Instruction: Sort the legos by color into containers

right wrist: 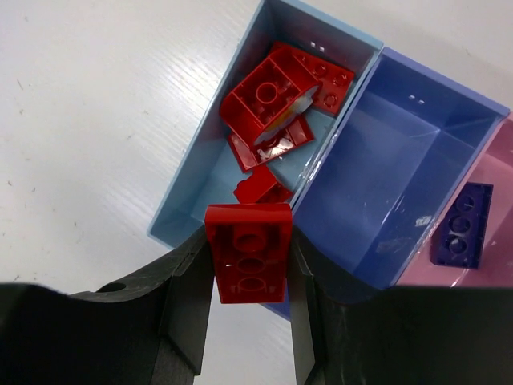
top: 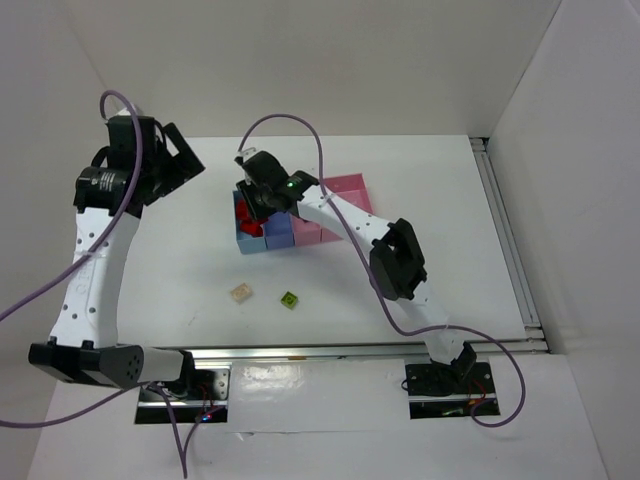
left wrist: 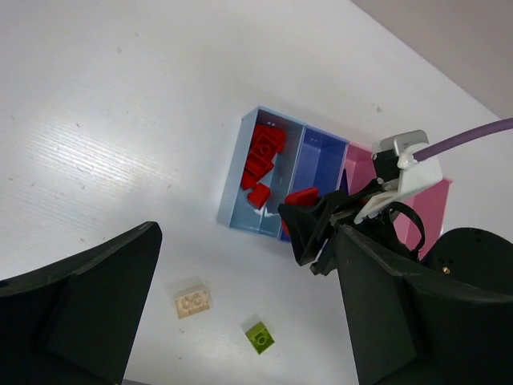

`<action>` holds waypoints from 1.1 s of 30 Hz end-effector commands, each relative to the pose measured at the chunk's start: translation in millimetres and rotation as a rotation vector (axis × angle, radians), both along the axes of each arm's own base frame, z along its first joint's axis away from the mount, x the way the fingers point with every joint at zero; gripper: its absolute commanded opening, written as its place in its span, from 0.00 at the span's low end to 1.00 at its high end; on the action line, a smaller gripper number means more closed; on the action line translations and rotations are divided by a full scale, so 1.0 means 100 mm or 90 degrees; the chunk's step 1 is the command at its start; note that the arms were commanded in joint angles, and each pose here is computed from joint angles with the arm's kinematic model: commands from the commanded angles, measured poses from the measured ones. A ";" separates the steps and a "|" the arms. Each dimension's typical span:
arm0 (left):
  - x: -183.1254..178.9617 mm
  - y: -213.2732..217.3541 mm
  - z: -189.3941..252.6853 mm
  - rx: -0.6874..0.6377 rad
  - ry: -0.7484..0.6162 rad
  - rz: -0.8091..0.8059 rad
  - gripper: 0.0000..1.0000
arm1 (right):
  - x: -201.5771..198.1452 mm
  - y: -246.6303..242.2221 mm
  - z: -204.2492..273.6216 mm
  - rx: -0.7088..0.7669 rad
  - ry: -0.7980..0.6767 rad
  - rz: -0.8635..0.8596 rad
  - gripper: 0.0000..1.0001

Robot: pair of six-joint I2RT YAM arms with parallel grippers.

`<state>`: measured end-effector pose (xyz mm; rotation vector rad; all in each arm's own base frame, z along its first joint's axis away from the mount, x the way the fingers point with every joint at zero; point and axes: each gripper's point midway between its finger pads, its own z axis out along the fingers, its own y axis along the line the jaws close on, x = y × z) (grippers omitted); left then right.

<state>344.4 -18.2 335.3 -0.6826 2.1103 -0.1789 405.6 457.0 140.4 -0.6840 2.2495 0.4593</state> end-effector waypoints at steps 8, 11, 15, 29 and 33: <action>0.03 0.00 0.04 -0.011 -0.022 0.004 1.00 | 0.19 0.29 0.27 0.086 -0.040 0.022 0.31; 0.04 0.00 0.06 -0.007 -0.027 0.001 1.00 | 0.18 0.30 0.27 0.089 -0.037 0.027 0.39; 0.04 0.00 0.06 -0.006 -0.027 0.001 1.00 | 0.17 0.35 0.31 0.101 -0.035 0.039 0.54; 0.03 -0.01 0.14 -0.002 -0.043 -0.011 1.00 | 0.01 0.04 0.88 0.099 -0.091 0.017 0.45; 0.05 -0.02 0.06 0.005 -0.027 -0.024 1.00 | -0.34 -0.39 0.63 0.054 -0.051 0.006 0.39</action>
